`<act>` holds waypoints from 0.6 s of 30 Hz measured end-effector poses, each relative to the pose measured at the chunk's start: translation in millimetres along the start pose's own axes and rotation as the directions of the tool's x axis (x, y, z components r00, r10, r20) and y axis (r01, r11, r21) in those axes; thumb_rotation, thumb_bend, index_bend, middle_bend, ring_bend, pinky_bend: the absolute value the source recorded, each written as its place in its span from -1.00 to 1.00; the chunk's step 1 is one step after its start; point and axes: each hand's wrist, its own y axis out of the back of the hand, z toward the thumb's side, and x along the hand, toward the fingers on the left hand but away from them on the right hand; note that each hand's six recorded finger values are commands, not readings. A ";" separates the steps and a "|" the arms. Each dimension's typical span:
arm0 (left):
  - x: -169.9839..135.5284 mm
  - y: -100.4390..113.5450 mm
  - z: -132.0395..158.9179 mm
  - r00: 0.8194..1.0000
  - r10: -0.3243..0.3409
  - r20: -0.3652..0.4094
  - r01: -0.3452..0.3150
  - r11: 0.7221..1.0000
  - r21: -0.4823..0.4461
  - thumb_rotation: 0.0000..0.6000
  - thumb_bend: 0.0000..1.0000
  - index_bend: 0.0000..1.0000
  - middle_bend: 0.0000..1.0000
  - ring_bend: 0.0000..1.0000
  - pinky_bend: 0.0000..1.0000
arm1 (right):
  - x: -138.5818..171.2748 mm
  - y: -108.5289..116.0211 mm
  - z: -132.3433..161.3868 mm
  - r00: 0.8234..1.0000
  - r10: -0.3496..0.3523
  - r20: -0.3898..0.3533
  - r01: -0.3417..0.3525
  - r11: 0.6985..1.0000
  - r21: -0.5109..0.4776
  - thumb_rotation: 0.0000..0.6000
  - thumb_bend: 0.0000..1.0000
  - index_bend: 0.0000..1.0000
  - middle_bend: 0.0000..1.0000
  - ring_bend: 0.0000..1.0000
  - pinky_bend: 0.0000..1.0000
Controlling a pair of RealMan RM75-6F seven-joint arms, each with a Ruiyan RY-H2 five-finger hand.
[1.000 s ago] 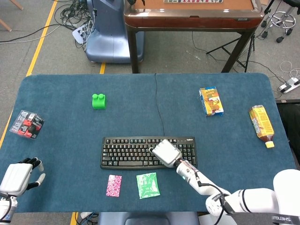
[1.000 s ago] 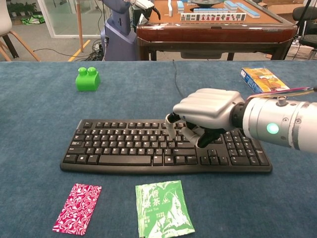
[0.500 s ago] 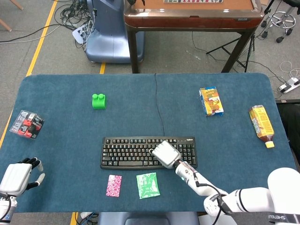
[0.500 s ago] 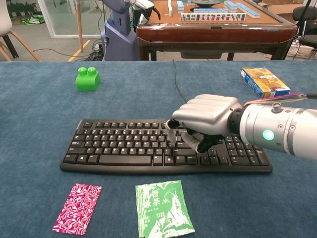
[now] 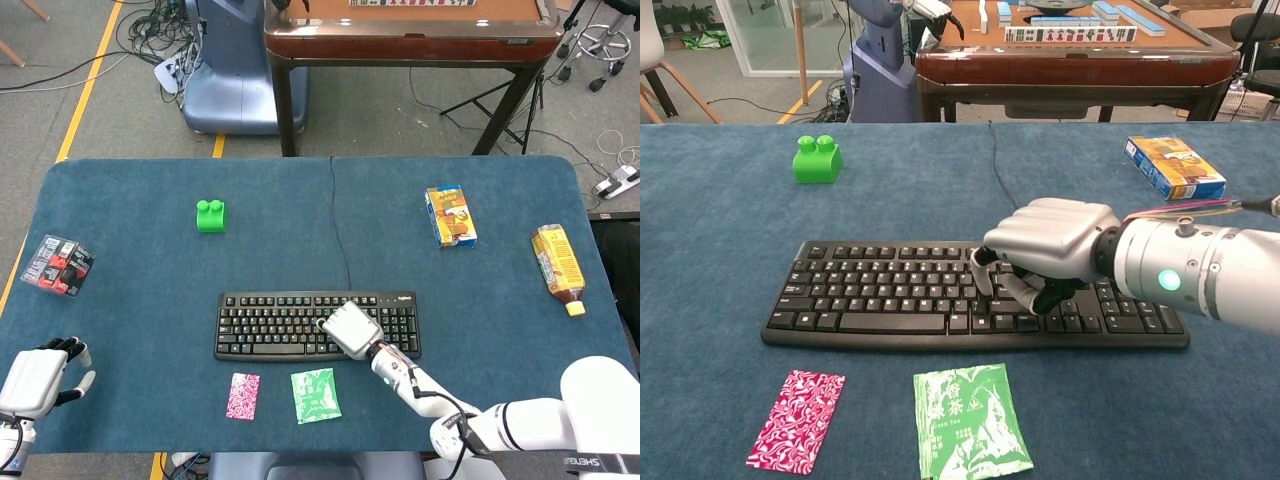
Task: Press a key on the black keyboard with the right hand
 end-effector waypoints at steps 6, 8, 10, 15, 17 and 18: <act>-0.6 -0.3 -0.4 1.000 -0.007 0.000 0.007 1.000 -0.002 1.00 -0.44 0.12 -0.09 -0.21 0.11 | -1.6 -2.9 0.9 1.000 0.005 -0.003 -0.005 1.000 -0.002 1.00 1.00 -0.28 0.91 0.90 1.00; -0.8 -0.6 -0.6 1.000 -0.009 -0.001 0.009 1.000 -0.002 1.00 -0.44 0.12 -0.09 -0.21 0.11 | -1.2 -1.7 0.9 1.000 0.000 -0.004 0.000 1.000 -0.004 1.00 1.00 -0.28 0.91 0.90 1.00; -0.8 -0.8 -0.8 1.000 -0.011 -0.002 0.011 1.000 -0.002 1.00 -0.44 0.12 -0.09 -0.21 0.11 | 0.1 0.9 0.7 1.000 -0.008 -0.006 0.008 1.000 -0.006 1.00 1.00 -0.28 0.91 0.90 1.00; -0.2 -2.1 -1.9 1.000 -0.013 -0.004 0.013 1.000 0.002 1.00 -0.44 0.12 -0.09 -0.21 0.11 | 10.4 16.9 -1.2 0.998 -0.063 -0.016 0.063 0.998 -0.010 1.00 1.00 -0.25 0.86 0.86 1.00; -0.1 -2.5 -2.2 1.000 -0.013 -0.005 0.013 1.000 0.004 1.00 -0.44 0.12 -0.09 -0.21 0.11 | 18.0 24.3 -5.3 0.997 -0.079 -0.020 0.079 0.997 -0.009 1.00 1.00 -0.15 0.83 0.83 1.00; 0.0 -2.8 -2.2 1.000 -0.014 -0.005 0.014 1.000 0.004 1.00 -0.44 0.12 -0.09 -0.21 0.11 | 21.9 27.5 -7.8 0.996 -0.085 -0.021 0.085 0.996 -0.008 1.00 1.00 -0.07 0.81 0.82 1.00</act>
